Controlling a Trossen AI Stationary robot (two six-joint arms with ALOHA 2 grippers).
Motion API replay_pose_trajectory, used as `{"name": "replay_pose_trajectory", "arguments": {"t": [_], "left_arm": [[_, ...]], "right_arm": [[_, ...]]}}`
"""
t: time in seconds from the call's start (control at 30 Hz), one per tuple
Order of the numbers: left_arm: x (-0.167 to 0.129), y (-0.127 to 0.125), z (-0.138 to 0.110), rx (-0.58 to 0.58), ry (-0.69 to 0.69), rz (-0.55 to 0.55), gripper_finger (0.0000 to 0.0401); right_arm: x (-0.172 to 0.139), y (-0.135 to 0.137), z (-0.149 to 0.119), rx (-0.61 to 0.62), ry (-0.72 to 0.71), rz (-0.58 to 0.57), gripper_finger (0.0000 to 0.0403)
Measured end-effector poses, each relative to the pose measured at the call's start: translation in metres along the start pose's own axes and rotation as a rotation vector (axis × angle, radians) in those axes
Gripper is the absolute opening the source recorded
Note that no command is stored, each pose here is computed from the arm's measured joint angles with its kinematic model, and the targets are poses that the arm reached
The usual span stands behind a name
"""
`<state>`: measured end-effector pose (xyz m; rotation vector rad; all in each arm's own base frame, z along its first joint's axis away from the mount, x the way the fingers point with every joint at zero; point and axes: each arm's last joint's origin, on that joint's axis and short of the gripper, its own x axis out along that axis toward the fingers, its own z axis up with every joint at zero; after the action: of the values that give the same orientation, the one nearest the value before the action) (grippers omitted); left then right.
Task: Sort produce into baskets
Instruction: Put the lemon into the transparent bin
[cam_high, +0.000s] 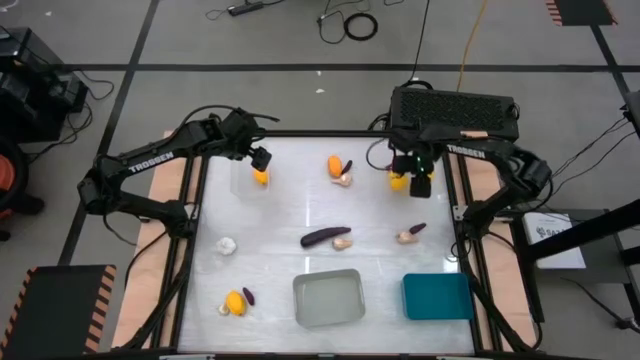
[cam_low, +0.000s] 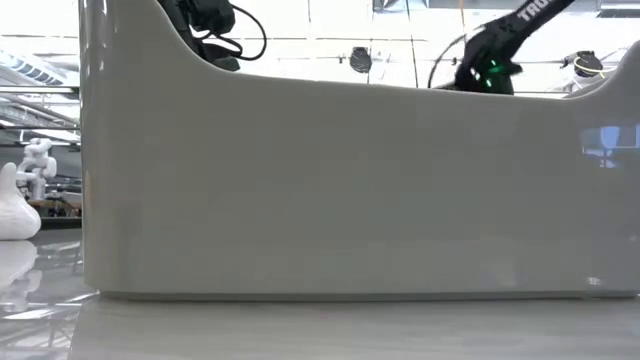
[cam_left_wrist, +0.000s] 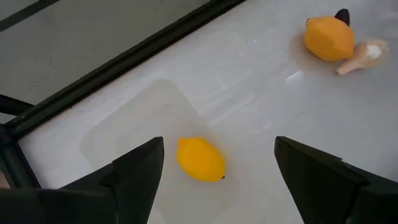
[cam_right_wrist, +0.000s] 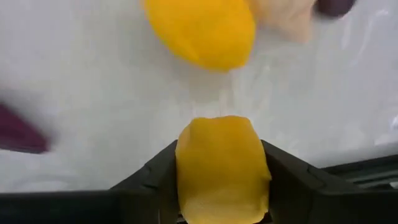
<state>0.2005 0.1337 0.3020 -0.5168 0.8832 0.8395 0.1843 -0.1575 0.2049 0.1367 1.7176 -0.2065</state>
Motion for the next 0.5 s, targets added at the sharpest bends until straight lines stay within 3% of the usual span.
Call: {"name": "replay_pose_trajectory", "arguments": {"t": [0.2, 0.3, 0.5], "left_arm": [[0.0, -0.002, 0.0, 0.006, 0.018, -0.06, 0.0313], [0.0, -0.005, -0.001, 0.041, 0.047, -0.161, 0.0313], [-0.002, -0.015, -0.005, 0.086, 0.08, -0.267, 0.0313]], "right_arm": [[-0.054, -0.006, 0.019, 0.099, -0.286, 0.221, 0.0147], [-0.077, -0.008, 0.028, 0.131, -0.445, 0.332, 0.0151], [-0.094, -0.002, 0.035, 0.117, -0.514, 0.358, 0.0163]]}}
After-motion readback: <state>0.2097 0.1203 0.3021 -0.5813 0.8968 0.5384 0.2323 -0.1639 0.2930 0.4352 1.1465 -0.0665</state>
